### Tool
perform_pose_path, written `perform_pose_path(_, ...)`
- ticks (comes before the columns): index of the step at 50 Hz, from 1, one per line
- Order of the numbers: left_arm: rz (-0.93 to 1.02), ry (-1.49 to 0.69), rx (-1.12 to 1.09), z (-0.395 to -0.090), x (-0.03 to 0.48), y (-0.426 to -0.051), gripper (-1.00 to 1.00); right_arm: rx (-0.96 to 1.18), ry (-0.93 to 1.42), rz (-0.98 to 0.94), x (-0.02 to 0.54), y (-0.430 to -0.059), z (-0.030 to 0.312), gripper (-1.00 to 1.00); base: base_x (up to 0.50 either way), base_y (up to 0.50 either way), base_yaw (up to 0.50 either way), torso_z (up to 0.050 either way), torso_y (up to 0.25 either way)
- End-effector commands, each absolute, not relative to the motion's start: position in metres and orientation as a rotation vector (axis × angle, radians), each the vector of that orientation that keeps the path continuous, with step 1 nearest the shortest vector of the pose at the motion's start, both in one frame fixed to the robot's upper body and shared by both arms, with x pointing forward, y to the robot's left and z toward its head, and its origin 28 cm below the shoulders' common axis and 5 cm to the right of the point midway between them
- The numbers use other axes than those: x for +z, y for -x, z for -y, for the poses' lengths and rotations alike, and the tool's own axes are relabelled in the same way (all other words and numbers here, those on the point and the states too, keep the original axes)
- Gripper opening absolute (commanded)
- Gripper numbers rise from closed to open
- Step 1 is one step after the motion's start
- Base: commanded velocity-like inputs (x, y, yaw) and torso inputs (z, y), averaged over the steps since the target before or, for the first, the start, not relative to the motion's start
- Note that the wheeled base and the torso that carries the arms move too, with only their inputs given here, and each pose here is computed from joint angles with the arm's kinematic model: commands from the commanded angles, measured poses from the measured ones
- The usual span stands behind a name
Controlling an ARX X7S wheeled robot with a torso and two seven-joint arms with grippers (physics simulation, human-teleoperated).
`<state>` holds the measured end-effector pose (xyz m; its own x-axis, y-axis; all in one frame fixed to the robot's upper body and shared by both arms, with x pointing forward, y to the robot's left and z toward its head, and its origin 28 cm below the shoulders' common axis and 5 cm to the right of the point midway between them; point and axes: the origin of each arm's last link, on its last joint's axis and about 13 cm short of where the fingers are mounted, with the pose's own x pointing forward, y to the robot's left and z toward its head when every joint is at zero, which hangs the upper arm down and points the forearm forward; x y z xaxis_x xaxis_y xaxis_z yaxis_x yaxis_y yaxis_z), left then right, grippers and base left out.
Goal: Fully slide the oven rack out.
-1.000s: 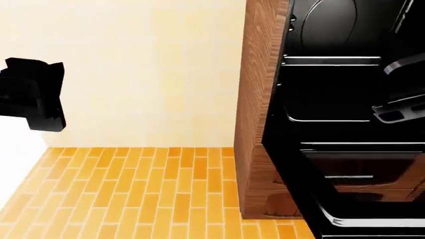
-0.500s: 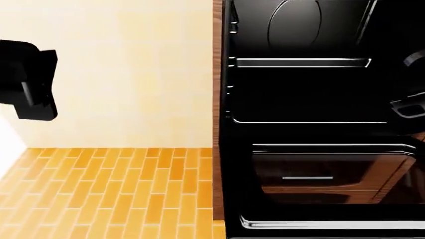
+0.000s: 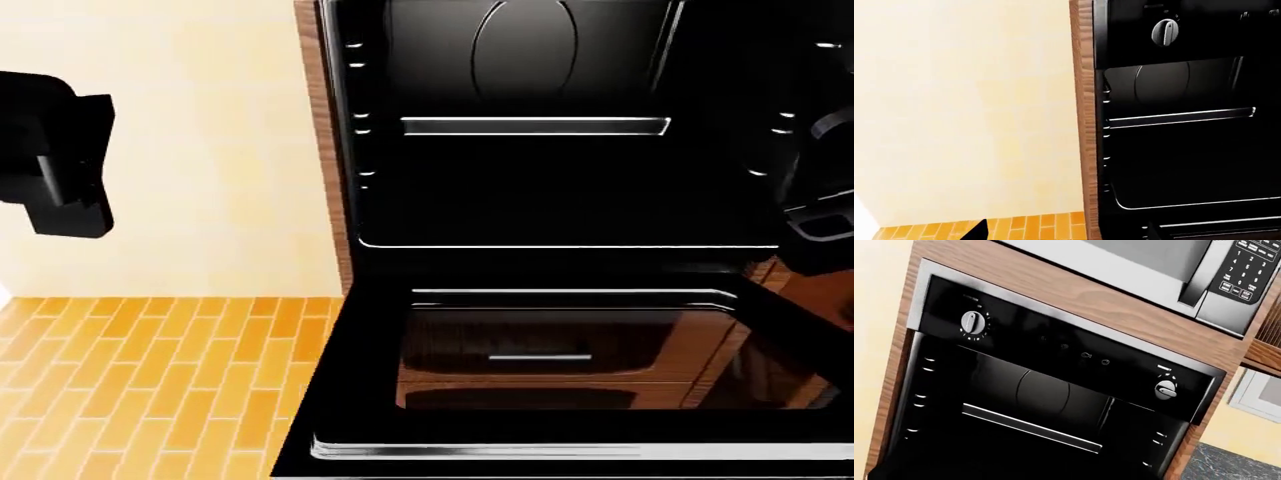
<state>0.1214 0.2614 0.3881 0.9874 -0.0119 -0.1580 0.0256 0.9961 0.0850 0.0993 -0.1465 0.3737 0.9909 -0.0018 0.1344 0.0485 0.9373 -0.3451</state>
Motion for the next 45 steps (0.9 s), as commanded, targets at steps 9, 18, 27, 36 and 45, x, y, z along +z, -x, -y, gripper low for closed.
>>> perform_pose_path(9, -0.164, -0.066, -0.031, -0.2601, 0.3884, -0.1198, 1.00, -0.028, 0.359, 0.127, 0.3731, -0.0984, 0.1470, 1.00, 0.00, -0.50, 0.00, 0.050, 0.000)
perform_pose_path(18, -0.154, -0.063, -0.026, -0.2599, 0.3895, -0.1189, 1.00, -0.037, 0.364, 0.128, 0.3745, -0.0970, 0.1477, 1.00, 0.00, -0.50, 0.00, 0.050, 0.000)
perform_pose_path(27, -0.160, -0.059, -0.030, -0.2592, 0.3884, -0.1198, 1.00, -0.042, 0.365, 0.126, 0.3735, -0.0962, 0.1486, 1.00, 0.00, -0.50, 0.00, 0.050, 0.000)
perform_pose_path(36, -0.163, -0.053, -0.022, -0.2607, 0.3867, -0.1210, 1.00, -0.047, 0.348, 0.117, 0.3724, -0.0981, 0.1486, 1.00, 0.00, -0.36, 0.00, 0.010, 0.000)
perform_pose_path(45, -0.175, -0.052, -0.021, -0.2608, 0.3855, -0.1212, 1.00, -0.059, 0.317, 0.110, 0.3754, -0.0982, 0.1490, 1.00, 0.00, 0.00, 0.00, 0.000, 0.000)
